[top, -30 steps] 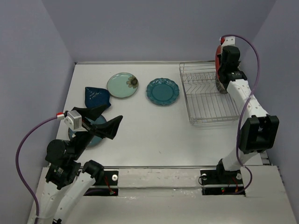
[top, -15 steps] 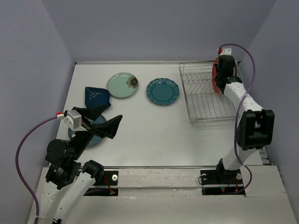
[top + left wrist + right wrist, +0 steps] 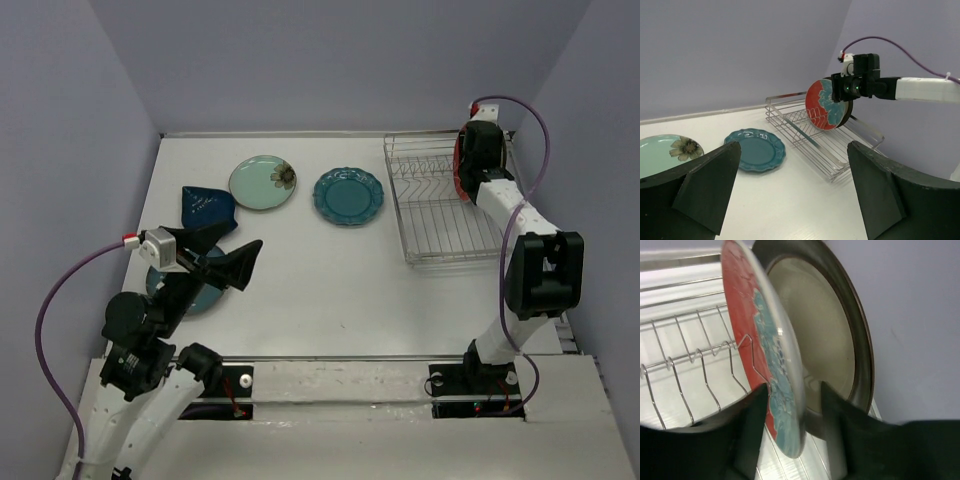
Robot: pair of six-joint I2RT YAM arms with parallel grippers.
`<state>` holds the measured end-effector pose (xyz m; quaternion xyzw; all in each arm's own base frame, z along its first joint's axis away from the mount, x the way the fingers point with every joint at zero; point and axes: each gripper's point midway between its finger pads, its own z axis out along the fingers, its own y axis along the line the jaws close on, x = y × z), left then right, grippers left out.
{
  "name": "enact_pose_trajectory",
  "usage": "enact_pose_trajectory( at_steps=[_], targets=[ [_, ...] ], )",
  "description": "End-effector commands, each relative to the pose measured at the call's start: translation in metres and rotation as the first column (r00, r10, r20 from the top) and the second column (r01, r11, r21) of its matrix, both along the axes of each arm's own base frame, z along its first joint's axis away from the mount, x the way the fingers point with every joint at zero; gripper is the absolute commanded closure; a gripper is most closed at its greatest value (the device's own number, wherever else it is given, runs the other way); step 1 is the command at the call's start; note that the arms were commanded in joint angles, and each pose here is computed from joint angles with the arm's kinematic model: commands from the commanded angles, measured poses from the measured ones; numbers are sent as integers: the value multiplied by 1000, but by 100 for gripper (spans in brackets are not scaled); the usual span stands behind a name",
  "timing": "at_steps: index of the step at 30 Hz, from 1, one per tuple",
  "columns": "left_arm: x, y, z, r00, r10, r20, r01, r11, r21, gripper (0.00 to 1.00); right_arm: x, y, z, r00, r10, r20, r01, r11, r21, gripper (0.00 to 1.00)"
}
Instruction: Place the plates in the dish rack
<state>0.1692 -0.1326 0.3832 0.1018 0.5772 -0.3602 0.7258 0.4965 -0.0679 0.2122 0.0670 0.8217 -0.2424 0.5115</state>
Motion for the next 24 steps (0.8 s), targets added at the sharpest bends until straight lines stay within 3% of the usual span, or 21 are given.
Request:
enact_pose_trajectory(
  at_steps=[1,2,5,13,17,19,20,22,24],
  targets=[
    [22,0,-2,997,52,-51,-53,998,-32,1,13,-1,53,974,-69,216,54,996,76,36],
    [26,-1,-6,996,59,-73,-61,998,-29,1,11,0,65,967,-79,241,57,993,100,27],
    [41,-8,-21,986,59,-153,-62,998,-14,1,6,6,80,962,-83,259,40,985,167,19],
    [79,-37,-66,920,11,-392,-40,997,-67,1,-40,69,150,906,24,422,-180,925,333,13],
    [113,-56,-123,844,9,-536,-76,992,-102,5,-86,136,148,858,188,479,-429,776,463,13],
    [132,-65,-143,809,11,-588,-104,987,-125,14,-104,163,136,842,251,478,-493,720,488,13],
    [139,-68,-147,798,12,-603,-113,985,-130,20,-115,188,132,815,315,487,-557,659,506,13],
    [155,-71,-152,781,31,-624,-150,979,-139,36,-137,204,110,804,368,467,-588,608,534,13],
    [175,-76,-160,756,66,-651,-188,975,-119,38,-161,218,93,783,408,470,-621,549,559,14]
  ],
)
